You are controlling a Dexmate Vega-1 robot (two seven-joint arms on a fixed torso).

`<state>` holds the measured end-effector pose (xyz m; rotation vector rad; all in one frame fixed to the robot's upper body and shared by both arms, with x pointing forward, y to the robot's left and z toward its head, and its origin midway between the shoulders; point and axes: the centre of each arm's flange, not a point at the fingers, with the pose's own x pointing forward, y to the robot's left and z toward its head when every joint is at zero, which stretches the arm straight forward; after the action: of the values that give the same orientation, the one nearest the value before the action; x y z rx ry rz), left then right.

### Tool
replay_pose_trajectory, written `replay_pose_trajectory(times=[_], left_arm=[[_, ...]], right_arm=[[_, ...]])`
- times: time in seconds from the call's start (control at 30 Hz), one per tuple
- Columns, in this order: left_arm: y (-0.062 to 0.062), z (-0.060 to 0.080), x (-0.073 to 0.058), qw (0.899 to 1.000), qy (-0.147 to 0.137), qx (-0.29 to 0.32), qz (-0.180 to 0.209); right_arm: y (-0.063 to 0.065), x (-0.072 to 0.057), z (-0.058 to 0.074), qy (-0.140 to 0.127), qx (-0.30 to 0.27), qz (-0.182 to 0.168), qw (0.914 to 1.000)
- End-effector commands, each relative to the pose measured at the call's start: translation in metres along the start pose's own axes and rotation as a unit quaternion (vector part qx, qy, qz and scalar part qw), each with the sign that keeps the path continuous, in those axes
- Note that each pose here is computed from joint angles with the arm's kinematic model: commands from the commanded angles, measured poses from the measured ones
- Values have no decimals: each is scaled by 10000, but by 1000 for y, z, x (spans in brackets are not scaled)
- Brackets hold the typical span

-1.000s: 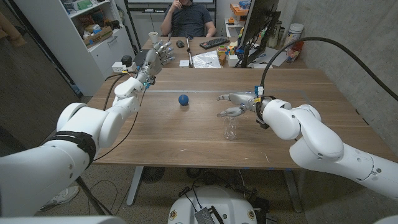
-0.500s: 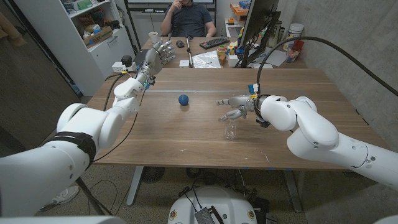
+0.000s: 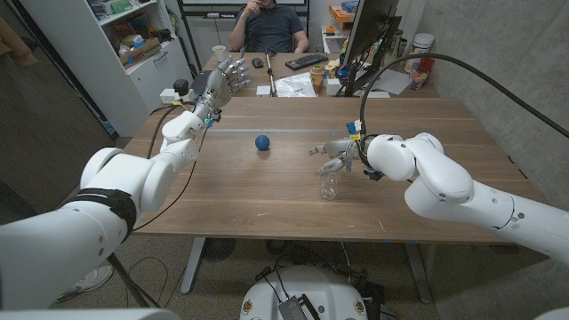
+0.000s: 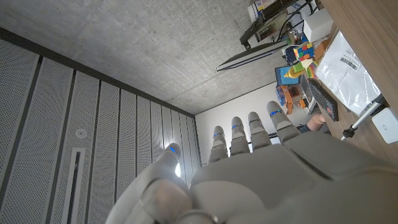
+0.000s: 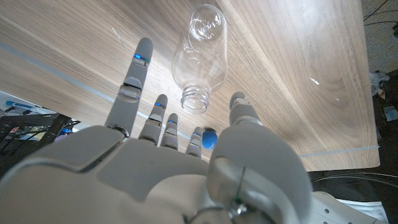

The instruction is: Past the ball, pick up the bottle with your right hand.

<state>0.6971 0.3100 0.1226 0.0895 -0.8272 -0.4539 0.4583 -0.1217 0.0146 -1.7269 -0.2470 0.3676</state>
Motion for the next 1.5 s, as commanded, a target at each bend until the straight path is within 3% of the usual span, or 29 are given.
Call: replay_pose_trajectory(times=[0.03,0.5,0.87,1.17,1.5], left_arm=[[3,0,-2,10000,29,19,6],[4,-3,-5,9999,125,-11,-84],[0,0,-3,9999,46,21,-141],[2,2,-4,9999,-11,69,-95],[4,2,-2,10000,23,72,-38]], right_arm=[[0,10,1,28,-131,501,9987],[4,17,-2,-92,-58,590,9982],[7,21,-4,-121,-93,720,9973],[7,21,-8,-332,138,544,9979],[5,21,-8,-350,221,275,9988]])
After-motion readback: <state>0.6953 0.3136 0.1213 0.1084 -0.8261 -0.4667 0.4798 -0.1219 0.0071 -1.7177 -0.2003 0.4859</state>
